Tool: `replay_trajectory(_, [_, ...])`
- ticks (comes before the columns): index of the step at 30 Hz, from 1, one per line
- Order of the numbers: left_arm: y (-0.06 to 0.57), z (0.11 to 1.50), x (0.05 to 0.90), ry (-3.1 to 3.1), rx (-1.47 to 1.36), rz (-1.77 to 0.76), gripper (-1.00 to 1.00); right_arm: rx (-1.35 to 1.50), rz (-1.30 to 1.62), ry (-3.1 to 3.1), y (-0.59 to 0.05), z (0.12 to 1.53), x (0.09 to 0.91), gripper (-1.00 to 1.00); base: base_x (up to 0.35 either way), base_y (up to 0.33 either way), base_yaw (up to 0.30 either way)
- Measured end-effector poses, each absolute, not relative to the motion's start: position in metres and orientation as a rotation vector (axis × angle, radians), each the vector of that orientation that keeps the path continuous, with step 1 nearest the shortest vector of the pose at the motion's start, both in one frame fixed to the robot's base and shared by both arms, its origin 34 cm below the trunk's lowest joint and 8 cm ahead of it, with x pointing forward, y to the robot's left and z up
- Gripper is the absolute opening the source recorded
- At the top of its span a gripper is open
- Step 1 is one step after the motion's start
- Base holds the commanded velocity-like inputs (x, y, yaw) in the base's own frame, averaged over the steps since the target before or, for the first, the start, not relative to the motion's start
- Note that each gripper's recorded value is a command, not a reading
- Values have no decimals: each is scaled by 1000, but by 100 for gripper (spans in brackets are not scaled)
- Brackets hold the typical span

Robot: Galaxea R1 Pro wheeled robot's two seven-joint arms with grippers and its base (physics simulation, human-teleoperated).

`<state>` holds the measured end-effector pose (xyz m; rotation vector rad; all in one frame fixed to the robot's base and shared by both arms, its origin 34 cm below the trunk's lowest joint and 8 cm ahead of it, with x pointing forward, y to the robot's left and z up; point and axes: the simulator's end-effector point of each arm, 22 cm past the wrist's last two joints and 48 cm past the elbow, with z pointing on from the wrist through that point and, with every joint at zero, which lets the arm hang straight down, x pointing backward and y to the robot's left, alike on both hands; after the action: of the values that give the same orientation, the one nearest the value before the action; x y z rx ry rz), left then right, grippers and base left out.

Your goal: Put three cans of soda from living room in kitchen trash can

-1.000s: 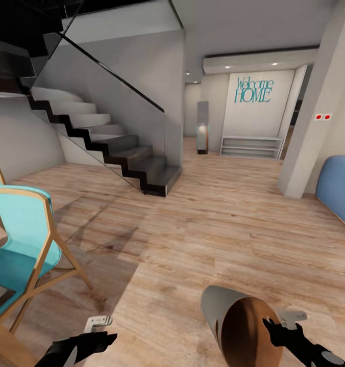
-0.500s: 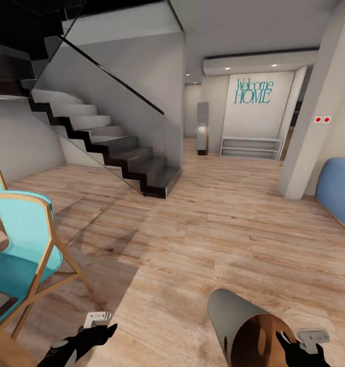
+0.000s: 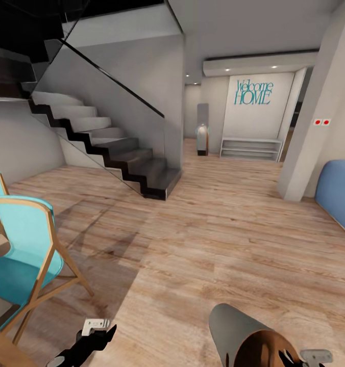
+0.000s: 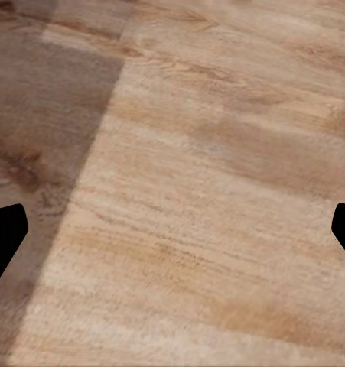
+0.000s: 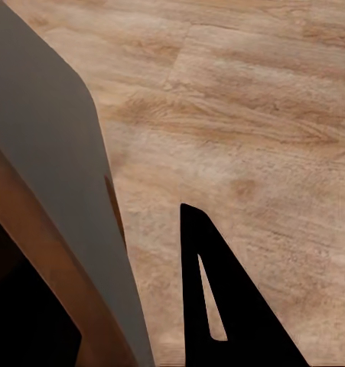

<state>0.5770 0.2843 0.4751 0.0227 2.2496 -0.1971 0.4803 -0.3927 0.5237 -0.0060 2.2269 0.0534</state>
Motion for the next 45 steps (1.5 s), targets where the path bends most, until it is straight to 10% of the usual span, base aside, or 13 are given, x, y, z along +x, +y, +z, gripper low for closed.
replay_trajectory(45, [344,552,572,2117,-108,113,100,83,90,2414,-389,512,407,-100,0,0,0])
